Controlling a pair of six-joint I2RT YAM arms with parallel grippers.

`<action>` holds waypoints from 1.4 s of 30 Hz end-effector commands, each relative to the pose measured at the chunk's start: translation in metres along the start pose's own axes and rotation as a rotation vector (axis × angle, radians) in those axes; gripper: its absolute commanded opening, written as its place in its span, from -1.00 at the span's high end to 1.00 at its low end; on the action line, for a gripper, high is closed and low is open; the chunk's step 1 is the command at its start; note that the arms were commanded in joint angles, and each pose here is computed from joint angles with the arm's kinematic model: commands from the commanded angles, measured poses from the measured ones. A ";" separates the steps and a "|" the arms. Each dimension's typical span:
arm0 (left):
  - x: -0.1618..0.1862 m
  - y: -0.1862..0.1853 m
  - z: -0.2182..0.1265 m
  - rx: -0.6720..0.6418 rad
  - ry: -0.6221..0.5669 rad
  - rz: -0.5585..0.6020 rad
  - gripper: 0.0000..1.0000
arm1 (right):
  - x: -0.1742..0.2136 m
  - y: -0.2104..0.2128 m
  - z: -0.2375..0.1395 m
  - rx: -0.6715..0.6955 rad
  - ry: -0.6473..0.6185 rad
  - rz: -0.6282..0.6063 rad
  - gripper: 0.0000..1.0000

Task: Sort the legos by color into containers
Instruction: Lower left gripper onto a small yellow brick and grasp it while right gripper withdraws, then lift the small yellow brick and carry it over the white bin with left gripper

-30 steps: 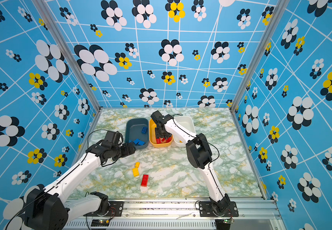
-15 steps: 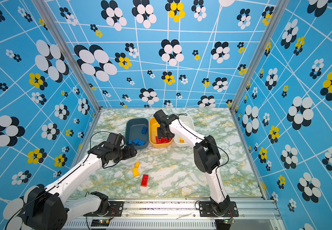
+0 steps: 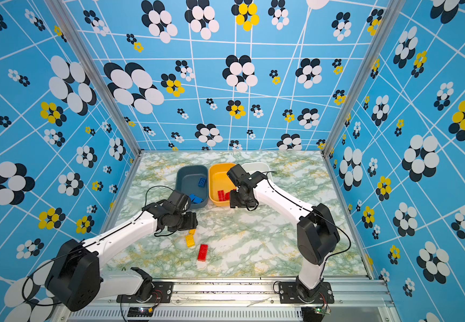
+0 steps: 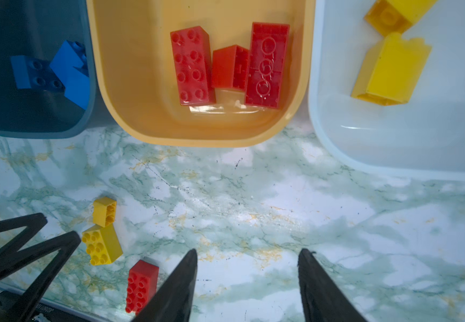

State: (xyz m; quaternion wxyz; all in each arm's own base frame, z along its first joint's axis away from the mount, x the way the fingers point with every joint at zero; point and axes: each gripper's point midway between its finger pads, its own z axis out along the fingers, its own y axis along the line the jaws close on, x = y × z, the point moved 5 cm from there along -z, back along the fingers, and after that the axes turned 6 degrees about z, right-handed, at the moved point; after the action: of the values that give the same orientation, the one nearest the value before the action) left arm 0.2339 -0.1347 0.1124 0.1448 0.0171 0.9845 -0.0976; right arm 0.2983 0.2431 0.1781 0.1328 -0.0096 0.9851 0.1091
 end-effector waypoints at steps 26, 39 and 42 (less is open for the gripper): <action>-0.002 -0.008 0.045 -0.164 0.171 0.173 0.09 | 0.046 -0.040 -0.043 -0.010 -0.086 0.120 -0.19; -0.009 -0.016 0.037 -0.186 0.166 0.180 0.60 | 0.055 -0.051 -0.050 0.006 -0.106 0.140 -0.18; -0.018 -0.027 0.028 -0.159 0.131 0.181 0.60 | 0.058 -0.054 -0.051 0.011 -0.108 0.145 -0.18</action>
State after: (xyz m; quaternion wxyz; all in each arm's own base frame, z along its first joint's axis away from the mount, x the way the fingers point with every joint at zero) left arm 0.2528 -0.1604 0.0830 0.0768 0.1021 0.9918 -0.0048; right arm 0.2380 0.1871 0.1977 0.1727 0.0597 0.9753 0.1244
